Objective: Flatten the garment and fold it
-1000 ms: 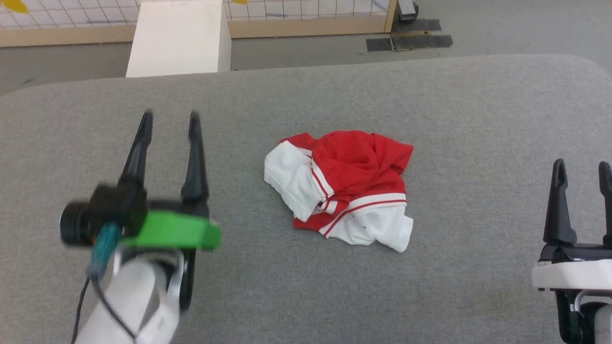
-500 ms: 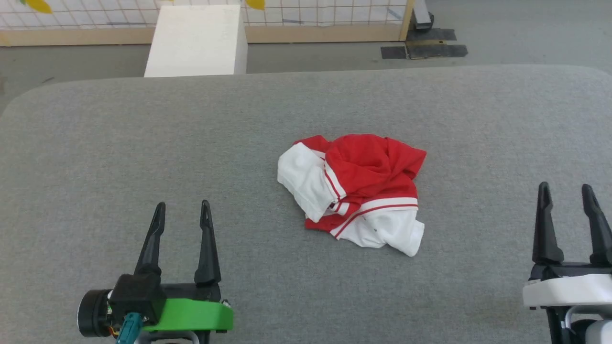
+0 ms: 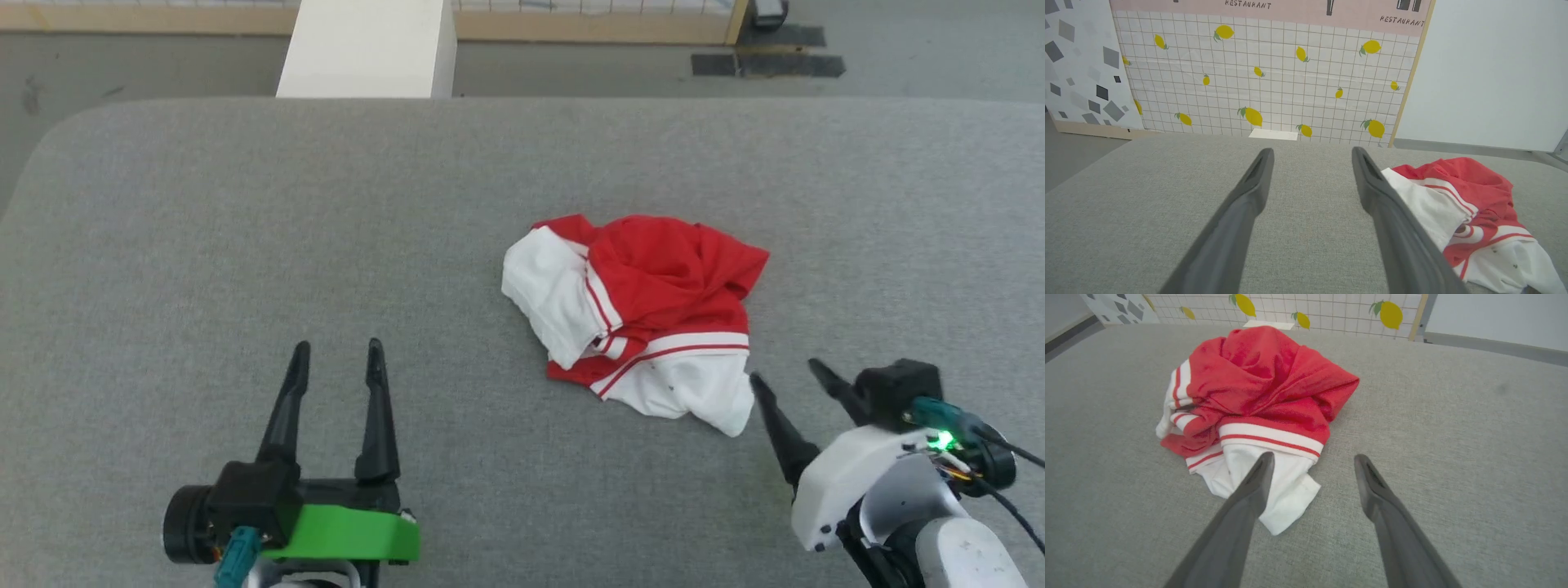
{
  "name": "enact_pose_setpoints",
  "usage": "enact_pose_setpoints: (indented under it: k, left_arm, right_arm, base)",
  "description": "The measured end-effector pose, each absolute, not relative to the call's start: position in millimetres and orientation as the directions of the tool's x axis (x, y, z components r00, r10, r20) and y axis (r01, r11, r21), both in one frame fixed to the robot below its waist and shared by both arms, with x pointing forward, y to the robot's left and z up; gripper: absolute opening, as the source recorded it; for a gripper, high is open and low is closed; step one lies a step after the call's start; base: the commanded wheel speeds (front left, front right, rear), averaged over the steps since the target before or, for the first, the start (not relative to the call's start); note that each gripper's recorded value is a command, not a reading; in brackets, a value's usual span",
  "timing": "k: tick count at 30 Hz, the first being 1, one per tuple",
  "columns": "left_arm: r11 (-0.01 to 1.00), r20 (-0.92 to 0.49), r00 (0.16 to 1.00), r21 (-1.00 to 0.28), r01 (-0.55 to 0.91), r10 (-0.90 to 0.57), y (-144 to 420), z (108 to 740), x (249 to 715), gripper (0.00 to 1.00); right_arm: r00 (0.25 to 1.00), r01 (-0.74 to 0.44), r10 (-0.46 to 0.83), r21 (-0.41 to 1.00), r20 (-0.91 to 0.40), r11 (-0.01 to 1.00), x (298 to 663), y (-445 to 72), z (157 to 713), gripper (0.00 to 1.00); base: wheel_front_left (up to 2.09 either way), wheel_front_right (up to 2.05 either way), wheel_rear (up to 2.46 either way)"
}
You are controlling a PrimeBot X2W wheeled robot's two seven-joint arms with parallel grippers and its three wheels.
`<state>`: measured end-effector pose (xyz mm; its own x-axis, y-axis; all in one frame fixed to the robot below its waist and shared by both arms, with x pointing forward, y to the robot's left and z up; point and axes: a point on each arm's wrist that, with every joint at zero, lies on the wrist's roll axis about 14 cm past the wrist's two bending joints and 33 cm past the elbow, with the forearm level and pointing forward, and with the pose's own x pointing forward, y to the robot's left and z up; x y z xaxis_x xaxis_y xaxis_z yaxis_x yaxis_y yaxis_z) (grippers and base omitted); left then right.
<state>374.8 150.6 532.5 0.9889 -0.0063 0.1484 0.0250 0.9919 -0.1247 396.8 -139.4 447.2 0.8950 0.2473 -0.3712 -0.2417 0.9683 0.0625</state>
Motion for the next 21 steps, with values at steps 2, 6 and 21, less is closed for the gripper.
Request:
enact_pose_setpoints:
  k: [2, 6, 21]
  left_arm:
    - [0.991, 0.130, 0.991, -0.129, 0.026, -0.009, 149, 526, 376, 1.00]
    - [0.991, 0.094, 0.996, -0.137, 0.014, -0.001, 151, 512, 383, 1.00]
    - [0.992, 0.093, 0.995, -0.119, -0.036, 0.047, 168, 512, 379, 1.00]
  right_arm:
    - [0.854, -0.266, 0.263, 0.059, -0.449, 0.962, 397, -137, 430, 1.00]
    - [0.717, -0.376, 0.347, 0.083, -0.605, 0.923, 397, -108, 387, 1.00]
    - [0.776, -0.346, 0.344, 0.099, -0.529, 0.933, 426, -119, 418, 0.00]
  base:
    - [0.00, 0.00, 0.00]
    - [0.00, 0.00, 0.00]
    - [0.00, 0.00, 0.00]
